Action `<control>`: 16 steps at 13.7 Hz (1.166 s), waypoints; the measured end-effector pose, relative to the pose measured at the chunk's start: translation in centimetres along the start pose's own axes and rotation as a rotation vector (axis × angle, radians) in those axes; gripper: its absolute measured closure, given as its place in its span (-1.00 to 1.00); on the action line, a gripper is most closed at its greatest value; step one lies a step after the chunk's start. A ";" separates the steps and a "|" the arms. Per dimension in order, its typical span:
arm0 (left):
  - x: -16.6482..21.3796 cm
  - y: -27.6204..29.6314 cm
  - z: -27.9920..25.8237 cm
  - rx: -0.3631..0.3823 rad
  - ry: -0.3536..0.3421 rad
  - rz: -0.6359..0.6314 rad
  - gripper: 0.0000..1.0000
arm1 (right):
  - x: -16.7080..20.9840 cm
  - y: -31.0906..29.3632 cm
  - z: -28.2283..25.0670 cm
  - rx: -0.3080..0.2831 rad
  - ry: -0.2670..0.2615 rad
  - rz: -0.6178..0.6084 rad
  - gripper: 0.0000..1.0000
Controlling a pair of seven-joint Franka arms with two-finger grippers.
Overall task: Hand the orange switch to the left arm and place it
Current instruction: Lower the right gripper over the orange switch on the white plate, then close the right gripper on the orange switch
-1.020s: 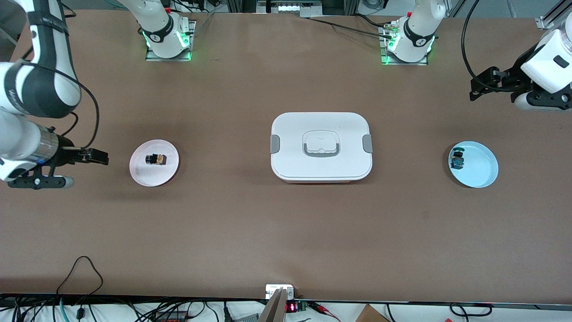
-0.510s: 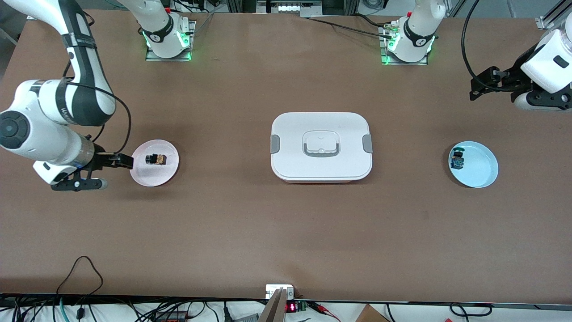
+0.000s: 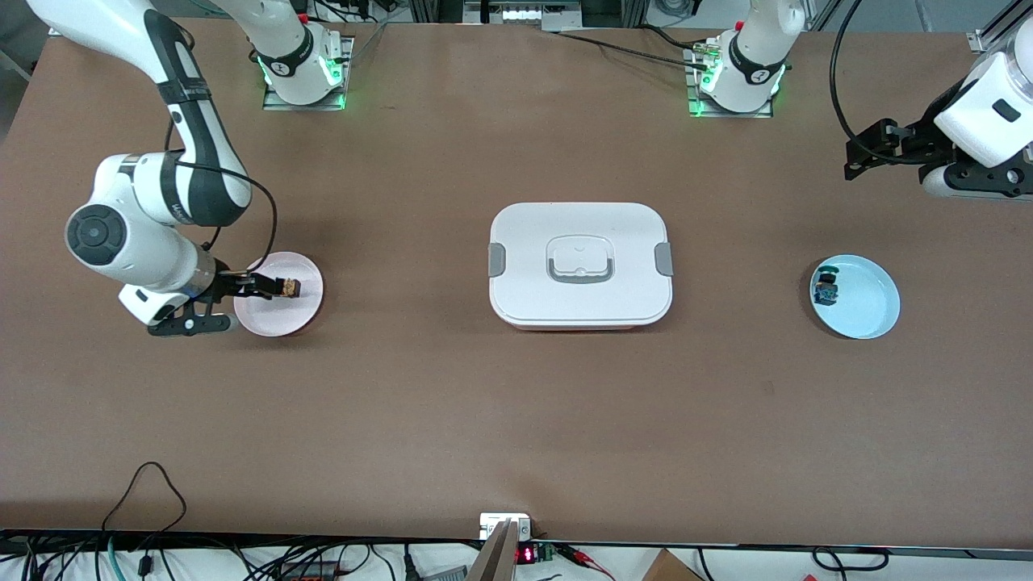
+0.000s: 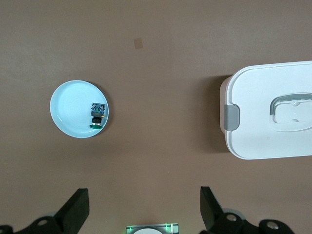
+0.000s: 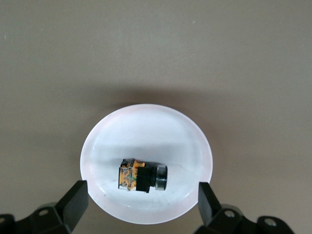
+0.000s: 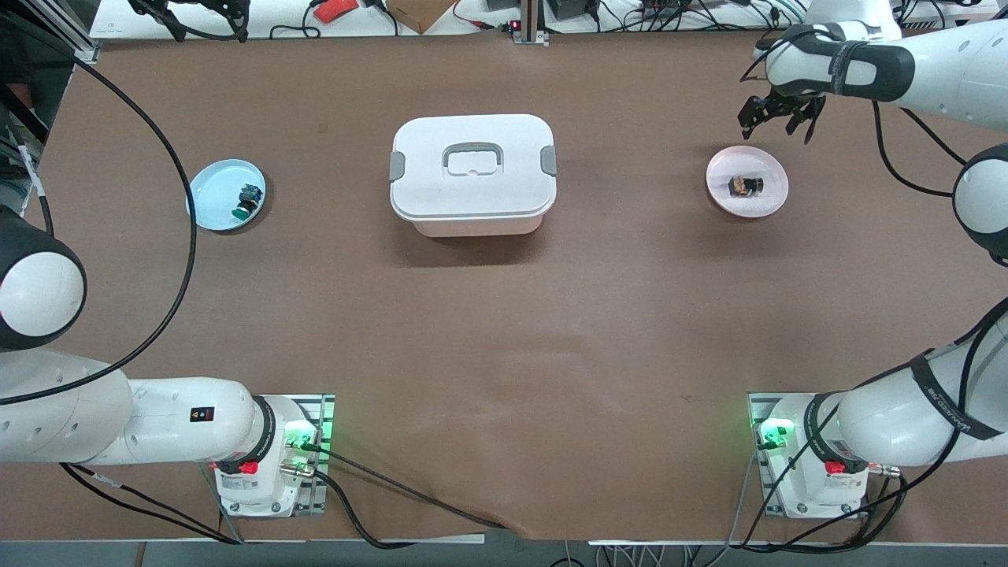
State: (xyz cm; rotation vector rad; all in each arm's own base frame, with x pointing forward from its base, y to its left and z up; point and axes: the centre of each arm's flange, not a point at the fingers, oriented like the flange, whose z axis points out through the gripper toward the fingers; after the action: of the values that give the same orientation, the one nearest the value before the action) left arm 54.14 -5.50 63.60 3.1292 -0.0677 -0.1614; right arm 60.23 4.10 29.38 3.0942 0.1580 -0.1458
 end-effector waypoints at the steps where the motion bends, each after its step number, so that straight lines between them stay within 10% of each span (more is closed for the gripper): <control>1: 0.0 0.1 0.0 0.000 0.000 0.002 -1.00 | -0.2 -0.2 0.6 0.000 -0.009 -0.003 -1.00; 16: -0.1 0.5 0.0 0.001 -0.002 0.010 -1.00 | -0.8 -0.4 8.5 -0.005 -0.072 -0.007 -1.00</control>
State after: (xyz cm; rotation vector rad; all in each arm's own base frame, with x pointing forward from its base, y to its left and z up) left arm 54.06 -6.04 63.59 3.1292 -0.0833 -0.1641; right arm 58.63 4.05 20.94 3.0784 0.1662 -0.2563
